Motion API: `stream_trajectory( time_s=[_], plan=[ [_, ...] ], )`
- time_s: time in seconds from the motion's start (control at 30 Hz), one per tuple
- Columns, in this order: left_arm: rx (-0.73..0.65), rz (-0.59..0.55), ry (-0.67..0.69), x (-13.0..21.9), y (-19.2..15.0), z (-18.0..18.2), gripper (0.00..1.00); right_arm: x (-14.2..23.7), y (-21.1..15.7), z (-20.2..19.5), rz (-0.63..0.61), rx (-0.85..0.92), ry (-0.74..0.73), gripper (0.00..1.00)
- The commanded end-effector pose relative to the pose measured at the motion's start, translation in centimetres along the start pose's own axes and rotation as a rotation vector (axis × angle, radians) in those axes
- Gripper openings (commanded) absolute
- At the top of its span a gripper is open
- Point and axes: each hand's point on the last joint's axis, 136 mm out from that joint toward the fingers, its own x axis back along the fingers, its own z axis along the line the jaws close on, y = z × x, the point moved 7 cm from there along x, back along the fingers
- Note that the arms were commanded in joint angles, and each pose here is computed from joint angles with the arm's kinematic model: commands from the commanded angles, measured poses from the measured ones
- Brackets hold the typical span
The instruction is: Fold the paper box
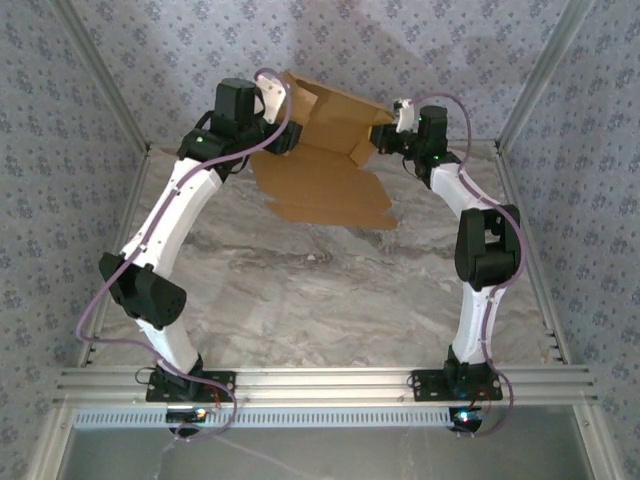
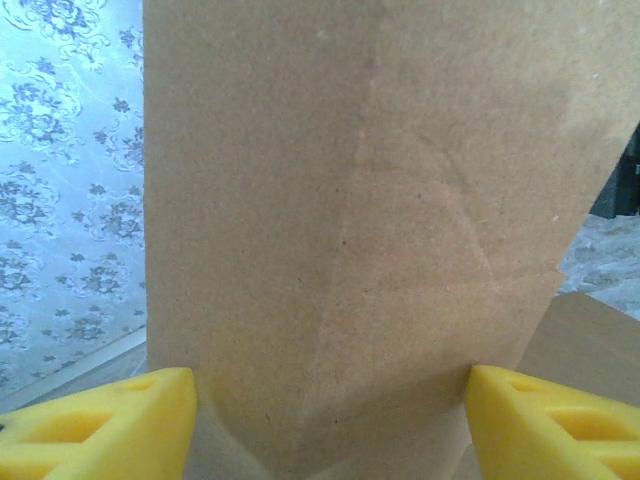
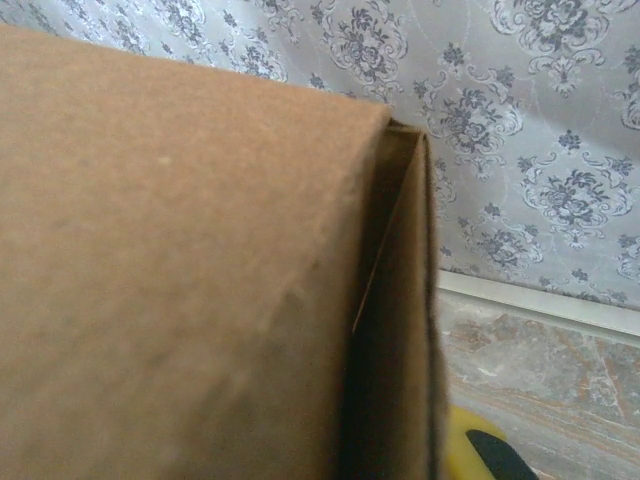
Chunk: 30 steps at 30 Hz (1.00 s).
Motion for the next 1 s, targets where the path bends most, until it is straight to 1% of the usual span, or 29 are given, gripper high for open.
stream_trajectory(
  time_s=[0.0,0.13,0.23,0.3,0.57,0.67,0.73,0.8,0.87,0.9,0.97],
  plan=[
    [-0.033,-0.019,0.030,-0.5,0.2,-0.3,0.72,1.2,2.8,5.8,-0.057,0.140,0.209,0.00],
    [-0.023,-0.032,0.121,-0.2,0.4,0.6,0.74,1.5,3.0,6.3,-0.061,0.154,0.214,0.00],
    [-0.025,-0.060,0.154,0.3,0.9,1.0,0.71,1.6,3.0,6.5,-0.061,0.160,0.218,0.00],
    [-0.026,-0.045,0.173,-0.1,0.3,1.1,0.67,1.6,3.0,6.6,-0.061,0.160,0.221,0.00],
    [-0.050,-0.053,0.227,-0.3,0.5,1.1,0.45,1.4,3.2,7.4,-0.061,0.165,0.218,0.00],
    [-0.063,-0.056,0.253,-0.4,0.7,1.0,0.39,1.3,3.3,7.8,-0.061,0.164,0.226,0.00],
    [-0.064,-0.055,0.278,-0.5,0.8,1.2,0.35,1.2,3.4,8.1,-0.059,0.167,0.227,0.00],
    [-0.063,-0.046,0.307,-0.8,0.6,1.4,0.28,1.2,3.5,8.5,-0.055,0.171,0.227,0.00],
    [-0.064,-0.044,0.337,-0.8,0.6,1.7,0.23,1.2,3.5,8.8,-0.053,0.172,0.224,0.00],
    [-0.061,-0.065,0.357,-0.5,1.3,1.9,0.20,1.2,3.7,9.1,-0.054,0.171,0.222,0.00],
    [-0.064,-0.076,0.393,-0.3,1.7,2.3,0.19,1.2,3.9,9.8,-0.053,0.170,0.223,0.00]
  ],
)
